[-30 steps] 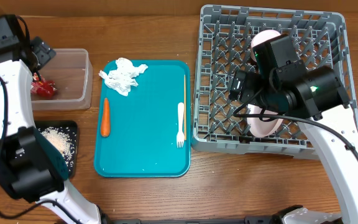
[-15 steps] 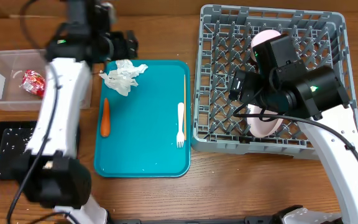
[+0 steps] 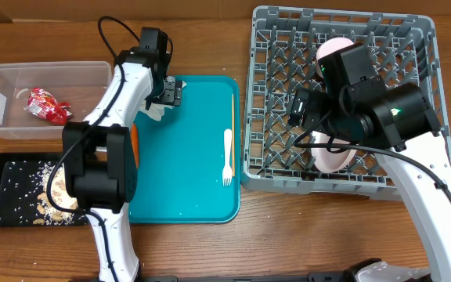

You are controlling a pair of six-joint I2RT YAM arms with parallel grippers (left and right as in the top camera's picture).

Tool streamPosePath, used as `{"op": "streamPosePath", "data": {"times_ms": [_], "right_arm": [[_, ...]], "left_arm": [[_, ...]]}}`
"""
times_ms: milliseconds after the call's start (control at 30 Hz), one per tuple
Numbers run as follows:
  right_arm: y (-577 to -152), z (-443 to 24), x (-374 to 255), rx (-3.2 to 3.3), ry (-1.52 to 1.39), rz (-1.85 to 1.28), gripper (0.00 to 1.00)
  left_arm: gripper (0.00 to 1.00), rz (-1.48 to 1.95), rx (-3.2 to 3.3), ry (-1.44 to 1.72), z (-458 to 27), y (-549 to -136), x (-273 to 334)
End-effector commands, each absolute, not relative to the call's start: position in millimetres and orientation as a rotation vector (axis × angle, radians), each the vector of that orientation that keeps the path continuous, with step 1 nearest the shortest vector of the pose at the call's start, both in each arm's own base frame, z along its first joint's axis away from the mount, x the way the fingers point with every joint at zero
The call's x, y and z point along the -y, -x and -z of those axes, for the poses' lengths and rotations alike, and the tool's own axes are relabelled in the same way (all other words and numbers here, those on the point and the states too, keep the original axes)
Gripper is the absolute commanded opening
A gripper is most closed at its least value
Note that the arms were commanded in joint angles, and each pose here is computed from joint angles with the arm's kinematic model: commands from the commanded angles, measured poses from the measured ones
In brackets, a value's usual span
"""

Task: Sort waste into correct bins and load items into the dishwasher rack
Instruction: 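Grasp the white tissue on the tray with the left gripper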

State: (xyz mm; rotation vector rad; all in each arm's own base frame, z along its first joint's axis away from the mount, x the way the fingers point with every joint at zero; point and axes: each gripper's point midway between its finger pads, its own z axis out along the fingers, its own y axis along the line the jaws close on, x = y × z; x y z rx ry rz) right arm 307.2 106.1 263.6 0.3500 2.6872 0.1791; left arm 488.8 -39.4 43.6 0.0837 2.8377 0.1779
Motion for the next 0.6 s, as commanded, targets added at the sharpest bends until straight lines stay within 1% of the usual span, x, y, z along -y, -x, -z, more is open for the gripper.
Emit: {"op": "streamPosePath", "data": {"times_ms": [0,167,267,400,500,533,567], "right_arm": [[-310.4,-269.1,-105.6,-2.664,-0.35,-0.179,1.0],[-310.4,-269.1,-105.6,-2.664,-0.35,-0.179,1.0],[-310.4,-269.1,-105.6,-2.664,-0.35,-0.179,1.0],[-310.4,-269.1,-105.6,-2.664,-0.35,-0.179,1.0],[-310.4,-269.1,-105.6,-2.664,-0.35,-0.179,1.0],[-310.4,-269.1,-105.6,-2.664,-0.35,-0.179,1.0],[-310.4,-269.1,-105.6,-2.664,-0.35,-0.179,1.0]], "left_arm": [[0.89,-0.196,-2.814,0.015,-38.7,-496.1,34.4],[0.87,-0.066,-2.834,-0.009,-27.6,-496.9,50.8],[0.88,-0.07,-2.88,-0.012,-9.3,-491.2,51.0],[0.85,-0.076,-2.901,-0.013,-2.5,-487.8,50.4],[0.78,-0.087,-2.894,-0.012,-3.2,-489.3,49.2],[0.77,-0.087,-2.894,-0.012,-3.2,-489.4,49.2],[0.71,-0.086,-2.894,-0.012,-3.2,-489.4,49.3]]}}
